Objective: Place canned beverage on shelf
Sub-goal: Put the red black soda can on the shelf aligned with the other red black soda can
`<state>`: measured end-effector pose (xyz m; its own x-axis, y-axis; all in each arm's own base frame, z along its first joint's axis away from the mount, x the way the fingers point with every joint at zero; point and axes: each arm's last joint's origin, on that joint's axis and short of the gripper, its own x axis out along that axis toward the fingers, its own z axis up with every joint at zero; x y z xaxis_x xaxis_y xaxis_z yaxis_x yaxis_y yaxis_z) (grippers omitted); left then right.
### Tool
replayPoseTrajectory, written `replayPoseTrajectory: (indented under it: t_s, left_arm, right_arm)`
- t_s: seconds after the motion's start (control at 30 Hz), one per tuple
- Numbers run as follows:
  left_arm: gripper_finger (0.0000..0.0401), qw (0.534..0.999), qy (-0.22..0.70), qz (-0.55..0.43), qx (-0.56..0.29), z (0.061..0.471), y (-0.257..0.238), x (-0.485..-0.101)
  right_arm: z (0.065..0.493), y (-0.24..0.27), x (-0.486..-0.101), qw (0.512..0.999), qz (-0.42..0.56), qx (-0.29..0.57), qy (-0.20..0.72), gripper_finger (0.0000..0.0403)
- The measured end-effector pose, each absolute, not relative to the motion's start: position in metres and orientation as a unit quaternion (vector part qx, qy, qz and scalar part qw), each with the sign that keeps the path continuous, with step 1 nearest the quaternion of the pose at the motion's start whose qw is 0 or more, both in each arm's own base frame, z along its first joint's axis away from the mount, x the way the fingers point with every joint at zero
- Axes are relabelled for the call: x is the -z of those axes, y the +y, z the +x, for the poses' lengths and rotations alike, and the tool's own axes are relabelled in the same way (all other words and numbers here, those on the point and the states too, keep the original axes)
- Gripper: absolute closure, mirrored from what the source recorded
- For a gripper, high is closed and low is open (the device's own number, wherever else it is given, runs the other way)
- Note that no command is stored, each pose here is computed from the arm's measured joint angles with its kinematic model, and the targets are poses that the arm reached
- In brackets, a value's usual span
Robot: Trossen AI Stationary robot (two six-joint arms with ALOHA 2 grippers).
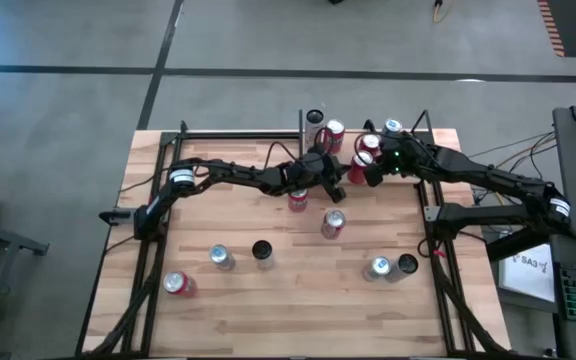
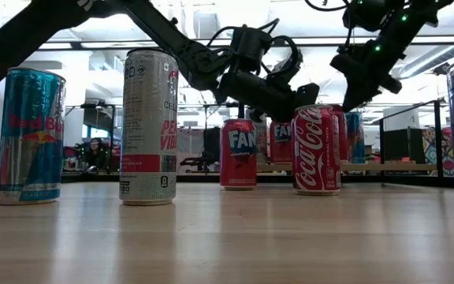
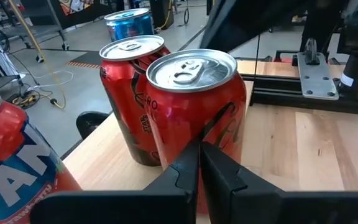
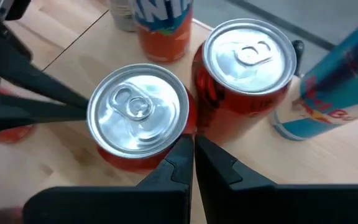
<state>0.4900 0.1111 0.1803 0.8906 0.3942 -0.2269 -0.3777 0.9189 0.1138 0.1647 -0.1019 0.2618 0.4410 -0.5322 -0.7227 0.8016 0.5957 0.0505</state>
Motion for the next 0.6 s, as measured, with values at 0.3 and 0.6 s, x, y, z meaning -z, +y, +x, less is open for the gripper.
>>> replayPoseTrajectory:
  t_s: [0.3, 0.6]
  left_arm:
    - [0.0401, 0.97, 0.126, 0.033, -0.203, 0.4891, 0.1146, -0.1798]
    - [0.0401, 0.969, 0.128, 0.033, -0.209, 0.4884, 0.1168, -0.1798]
  right_arm:
    - [0.1662, -0.0998, -0.2608, 0.833, 0.216, 0.375, 0.346, 0.0394]
    - [0.1633, -0.0961, -0.2636, 0.838, 0.234, 0.353, 0.345, 0.0394]
